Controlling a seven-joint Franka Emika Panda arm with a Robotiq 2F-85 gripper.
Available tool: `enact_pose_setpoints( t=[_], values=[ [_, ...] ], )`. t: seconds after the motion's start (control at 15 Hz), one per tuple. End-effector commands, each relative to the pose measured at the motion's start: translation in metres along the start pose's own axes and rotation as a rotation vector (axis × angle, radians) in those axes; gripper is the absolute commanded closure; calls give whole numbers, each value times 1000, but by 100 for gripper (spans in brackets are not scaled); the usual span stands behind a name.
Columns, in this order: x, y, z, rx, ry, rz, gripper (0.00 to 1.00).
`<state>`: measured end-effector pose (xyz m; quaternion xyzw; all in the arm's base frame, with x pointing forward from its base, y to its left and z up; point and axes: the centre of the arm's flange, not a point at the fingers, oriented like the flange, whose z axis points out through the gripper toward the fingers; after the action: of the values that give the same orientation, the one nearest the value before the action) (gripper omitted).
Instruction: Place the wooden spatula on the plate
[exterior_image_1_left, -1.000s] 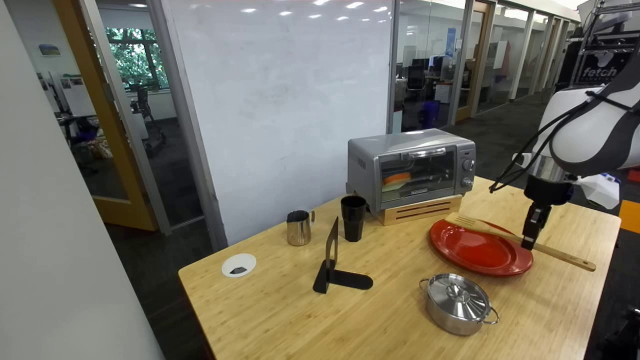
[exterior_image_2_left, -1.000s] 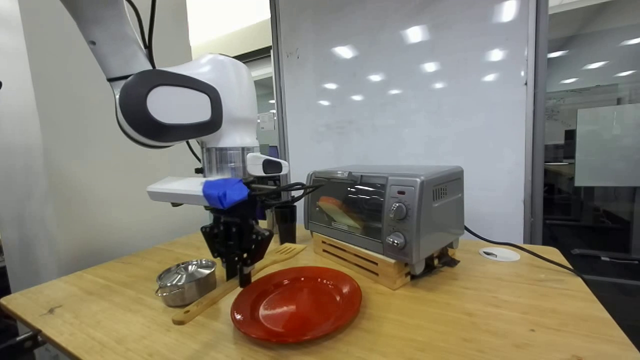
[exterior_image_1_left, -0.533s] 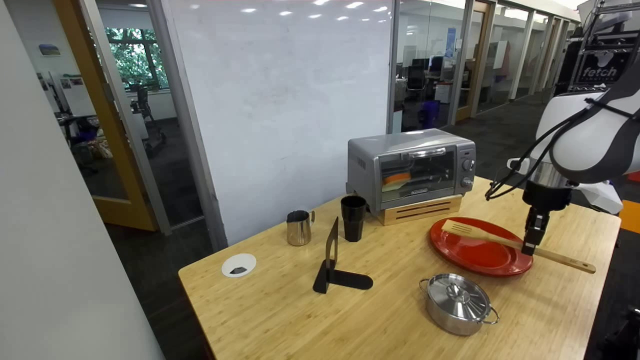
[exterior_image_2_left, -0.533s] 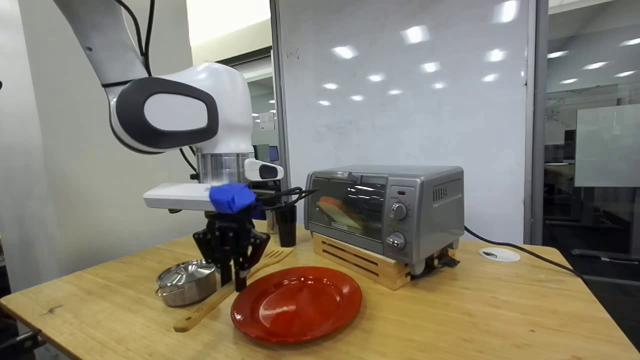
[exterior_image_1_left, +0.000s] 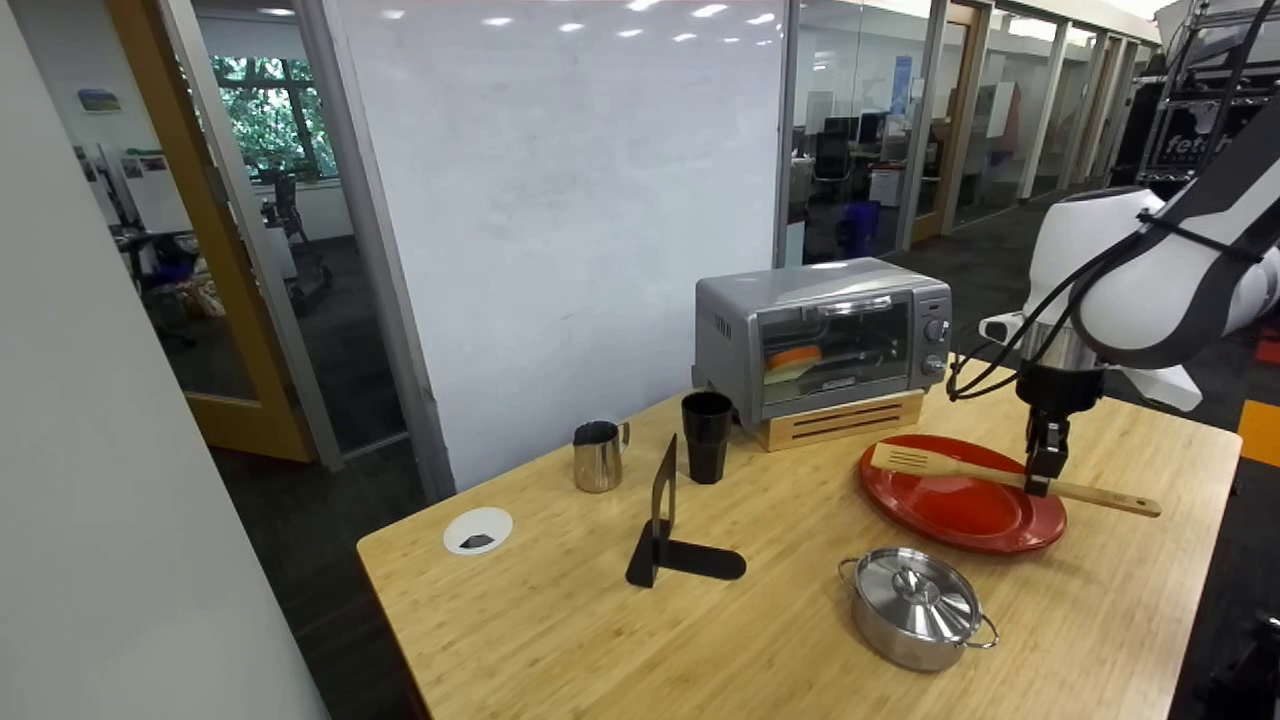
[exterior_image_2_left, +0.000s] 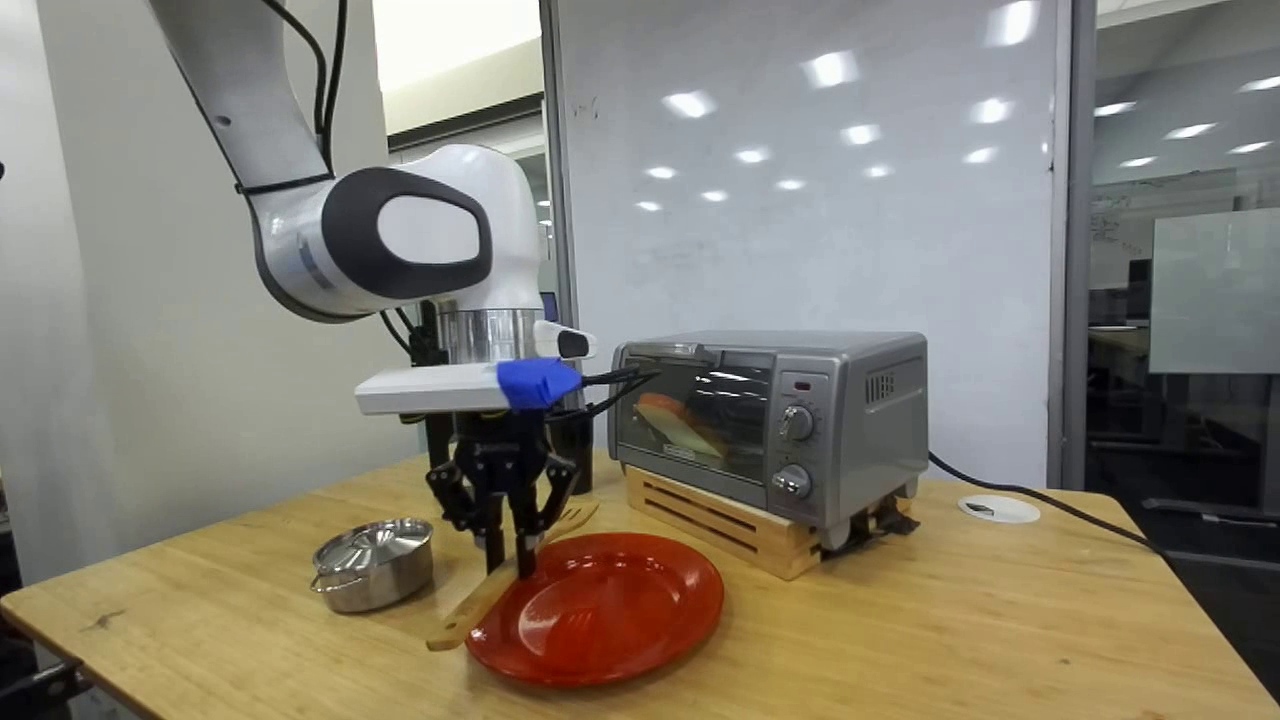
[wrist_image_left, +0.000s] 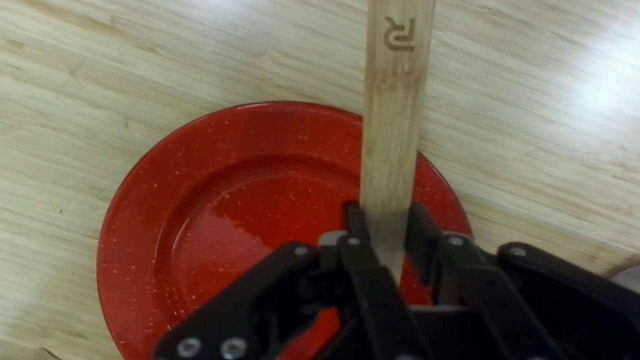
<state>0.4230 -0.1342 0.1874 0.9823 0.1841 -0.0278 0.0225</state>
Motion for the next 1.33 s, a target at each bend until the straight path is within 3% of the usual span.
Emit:
enact_pose_setpoints(
  t=[0.0, 0.8, 0.87, 1.0, 1.27],
  values=[
    [26, 16, 11, -14, -66, -36, 94],
    [51, 16, 43, 26, -56, -75, 94],
    [51, 16, 44, 22, -57, -77, 50],
    [50, 18, 44, 21, -61, -81, 44],
    [42, 23, 42, 17, -56, -88, 16]
  ],
)
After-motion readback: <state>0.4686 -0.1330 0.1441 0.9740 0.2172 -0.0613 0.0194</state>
